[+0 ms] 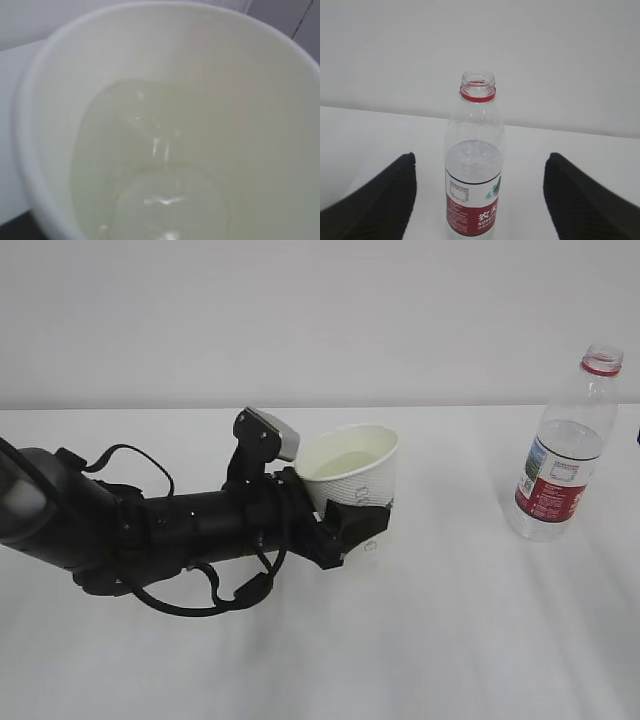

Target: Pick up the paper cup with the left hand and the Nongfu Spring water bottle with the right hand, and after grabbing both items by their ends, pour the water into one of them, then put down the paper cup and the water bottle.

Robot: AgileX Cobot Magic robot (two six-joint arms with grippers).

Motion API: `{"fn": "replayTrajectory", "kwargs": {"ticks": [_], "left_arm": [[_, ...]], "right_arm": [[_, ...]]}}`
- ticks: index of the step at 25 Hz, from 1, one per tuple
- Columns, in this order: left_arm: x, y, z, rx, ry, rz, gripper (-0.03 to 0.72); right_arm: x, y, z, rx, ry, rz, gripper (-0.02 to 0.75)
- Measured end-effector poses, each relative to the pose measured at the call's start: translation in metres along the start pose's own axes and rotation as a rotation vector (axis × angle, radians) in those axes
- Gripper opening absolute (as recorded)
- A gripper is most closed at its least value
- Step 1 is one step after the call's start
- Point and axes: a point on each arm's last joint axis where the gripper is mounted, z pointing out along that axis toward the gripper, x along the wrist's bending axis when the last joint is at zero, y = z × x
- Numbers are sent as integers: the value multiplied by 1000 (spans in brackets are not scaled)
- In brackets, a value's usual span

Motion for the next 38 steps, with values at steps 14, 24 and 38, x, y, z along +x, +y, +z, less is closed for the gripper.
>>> {"fn": "replayTrajectory", "kwargs": {"ticks": [14,24,38], "left_arm": [[32,4,-16,-22,92,2,498],[45,-9,-32,-28,235,3,498],[57,-15,-47,-81,426,-35,496]], "right_arm": [[0,-1,0,10,1,-2,594],[0,-1,0,12,1,-10,594],[0,-1,0,13,1,-10,593]]}}
